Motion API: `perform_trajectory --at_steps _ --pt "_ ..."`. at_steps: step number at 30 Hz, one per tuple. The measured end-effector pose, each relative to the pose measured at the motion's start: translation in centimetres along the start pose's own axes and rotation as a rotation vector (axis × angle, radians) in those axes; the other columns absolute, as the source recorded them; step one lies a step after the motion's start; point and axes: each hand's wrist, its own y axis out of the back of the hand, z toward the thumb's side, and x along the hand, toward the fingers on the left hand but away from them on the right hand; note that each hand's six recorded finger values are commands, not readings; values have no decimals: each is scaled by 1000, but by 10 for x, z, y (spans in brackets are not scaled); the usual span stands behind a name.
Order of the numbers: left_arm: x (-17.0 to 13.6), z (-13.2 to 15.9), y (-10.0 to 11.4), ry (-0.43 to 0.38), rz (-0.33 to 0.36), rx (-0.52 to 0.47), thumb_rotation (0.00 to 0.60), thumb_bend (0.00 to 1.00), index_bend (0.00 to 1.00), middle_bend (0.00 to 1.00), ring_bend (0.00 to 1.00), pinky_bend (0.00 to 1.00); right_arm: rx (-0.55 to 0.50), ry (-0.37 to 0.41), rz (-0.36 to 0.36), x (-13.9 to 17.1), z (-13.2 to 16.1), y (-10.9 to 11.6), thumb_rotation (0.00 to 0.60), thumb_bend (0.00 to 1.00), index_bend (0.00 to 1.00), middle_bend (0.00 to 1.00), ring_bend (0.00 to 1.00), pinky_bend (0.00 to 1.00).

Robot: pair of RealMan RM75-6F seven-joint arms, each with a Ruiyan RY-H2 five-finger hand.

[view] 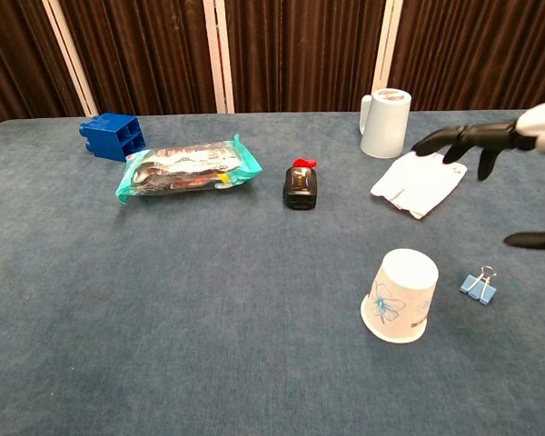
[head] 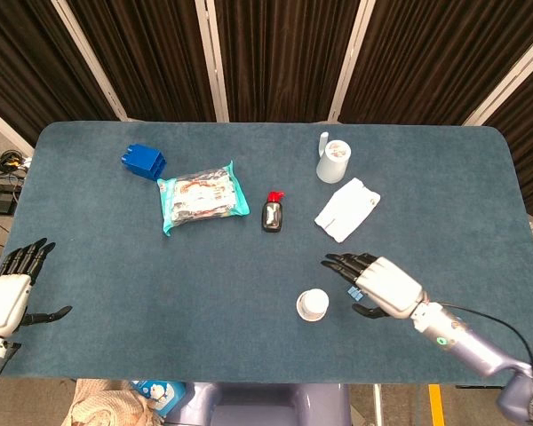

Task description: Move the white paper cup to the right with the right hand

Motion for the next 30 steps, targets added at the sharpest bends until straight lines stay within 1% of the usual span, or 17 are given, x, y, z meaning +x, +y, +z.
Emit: perform_trajectory --at_steps 4,7,11,18,21,23,26,29,30 --pt "2 -1 1 3 -2 -10 600 0 0 0 0 0 -15 18 37 -11 12 -14 600 308 19 112 178 314" --pt "3 -2 4 5 3 -19 600 0 0 0 0 0 -20 29 53 -14 20 -20 600 307 22 112 178 314" --pt "3 -2 8 0 19 -21 600 0 0 0 0 0 -18 37 71 -18 30 -27 600 308 53 112 177 314" --pt "1 -3 10 -5 21 -26 600 0 0 0 0 0 -10 13 106 -25 35 -39 600 307 89 112 177 327" --pt "1 -3 10 -3 21 -29 600 0 0 0 0 0 -13 1 116 -27 36 -44 600 308 126 133 193 349" --pt "1 -3 10 -2 20 -30 600 0 0 0 0 0 -10 0 120 -28 37 -47 600 308 161 156 215 371" --pt "2 -3 10 -2 17 -32 600 0 0 0 0 0 -12 -3 122 -30 39 -50 600 311 242 205 267 434" --pt "1 -3 9 -2 14 -34 600 0 0 0 0 0 -16 -9 119 -33 40 -53 600 348 369 306 383 532" --pt "1 -3 9 -1 13 -35 600 0 0 0 0 0 -18 -12 116 -34 40 -53 600 362 399 334 413 548"
